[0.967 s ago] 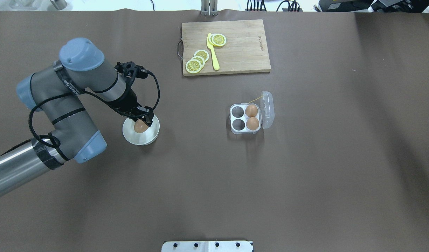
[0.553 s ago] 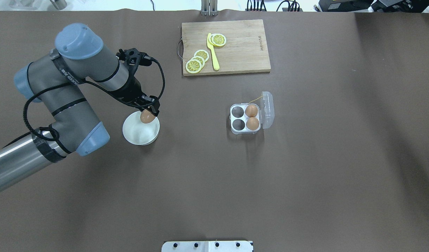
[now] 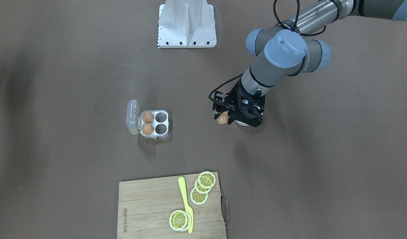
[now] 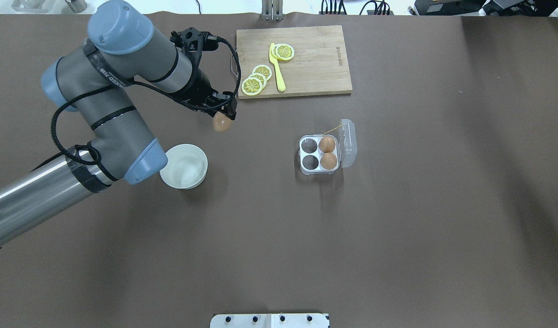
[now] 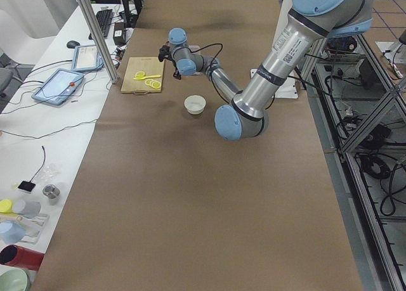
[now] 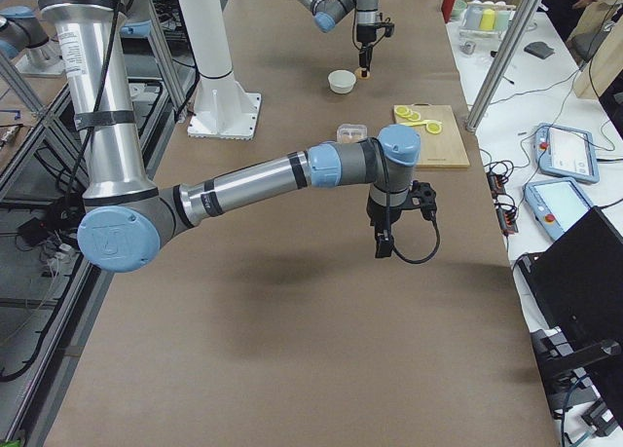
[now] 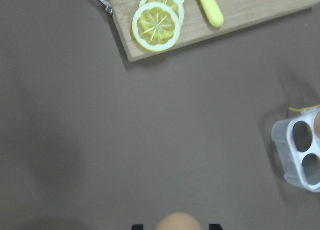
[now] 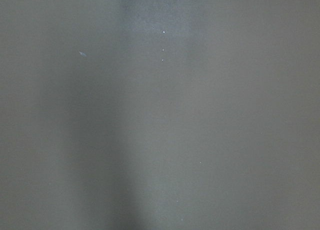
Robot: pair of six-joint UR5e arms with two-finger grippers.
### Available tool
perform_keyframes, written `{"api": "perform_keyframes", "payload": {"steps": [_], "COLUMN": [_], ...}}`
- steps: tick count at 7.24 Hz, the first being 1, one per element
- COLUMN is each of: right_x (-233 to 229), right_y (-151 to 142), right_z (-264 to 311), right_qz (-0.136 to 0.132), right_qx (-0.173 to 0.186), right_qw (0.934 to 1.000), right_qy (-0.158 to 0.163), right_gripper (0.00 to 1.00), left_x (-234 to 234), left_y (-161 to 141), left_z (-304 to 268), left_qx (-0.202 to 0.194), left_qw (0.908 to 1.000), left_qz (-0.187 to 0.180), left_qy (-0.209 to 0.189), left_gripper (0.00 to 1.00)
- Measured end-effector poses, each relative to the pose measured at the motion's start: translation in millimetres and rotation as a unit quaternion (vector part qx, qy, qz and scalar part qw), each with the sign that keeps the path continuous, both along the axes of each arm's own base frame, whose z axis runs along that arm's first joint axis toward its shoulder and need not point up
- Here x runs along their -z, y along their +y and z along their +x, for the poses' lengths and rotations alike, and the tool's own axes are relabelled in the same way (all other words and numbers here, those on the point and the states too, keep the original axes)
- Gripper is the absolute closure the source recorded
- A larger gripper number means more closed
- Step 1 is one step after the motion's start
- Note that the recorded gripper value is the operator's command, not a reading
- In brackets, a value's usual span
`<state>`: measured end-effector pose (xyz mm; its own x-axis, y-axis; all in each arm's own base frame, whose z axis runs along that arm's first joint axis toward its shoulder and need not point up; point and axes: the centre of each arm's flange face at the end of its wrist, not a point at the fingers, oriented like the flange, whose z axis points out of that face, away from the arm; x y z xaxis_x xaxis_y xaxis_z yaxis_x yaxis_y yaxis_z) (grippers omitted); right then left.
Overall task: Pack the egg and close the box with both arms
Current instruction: 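Lift the egg out of the bowl with the left gripper toward the carton, then lower the egg into the empty carton cup and open the left gripper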
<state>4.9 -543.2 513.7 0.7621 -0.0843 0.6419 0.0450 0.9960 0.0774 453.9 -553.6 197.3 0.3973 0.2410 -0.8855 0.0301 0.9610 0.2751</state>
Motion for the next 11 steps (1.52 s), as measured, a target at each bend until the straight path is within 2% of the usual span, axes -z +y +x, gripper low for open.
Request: {"api": "perform_keyframes", "payload": {"steps": [2,3,4,6,8,11], "right_x": [-0.1,-0.2,-0.2,-0.1,-0.3,-1.6], "right_y": [0.1,0.1,0.1,0.1,0.2,0.6], "right_z": [0.0,0.0,0.0,0.0,0.5,1.0], "right_qz": [-0.001,-0.001,-0.001,-0.001,-0.001,-0.002], "right_qx": [0.0,0.0,0.0,0.0,0.0,-0.001], "right_qw": [1.0,1.0,1.0,1.0,1.0,1.0], "right_qy": [0.0,0.0,0.0,0.0,0.0,0.001], "right_gripper": [0.0,0.0,0.0,0.0,0.0,0.0], "left_x": [25.6,40.5,51.2,70.6,81.8,80.7], "left_y": [-18.3,-18.9,-9.9,28.3,62.6,84.2], "left_z": [20.4,33.3,50.1,98.1,135.5,161.5], "left_qx": [0.056,0.071,0.085,0.111,0.122,0.127], "left_qw": [0.9973,0.9954,0.9935,0.9889,0.9869,0.9867], "left_qz": [-0.011,-0.016,-0.017,-0.016,-0.012,-0.009], "left_qy": [0.047,0.062,0.074,0.097,0.104,0.1], "left_gripper": [0.56,0.56,0.56,0.56,0.56,0.52]}}
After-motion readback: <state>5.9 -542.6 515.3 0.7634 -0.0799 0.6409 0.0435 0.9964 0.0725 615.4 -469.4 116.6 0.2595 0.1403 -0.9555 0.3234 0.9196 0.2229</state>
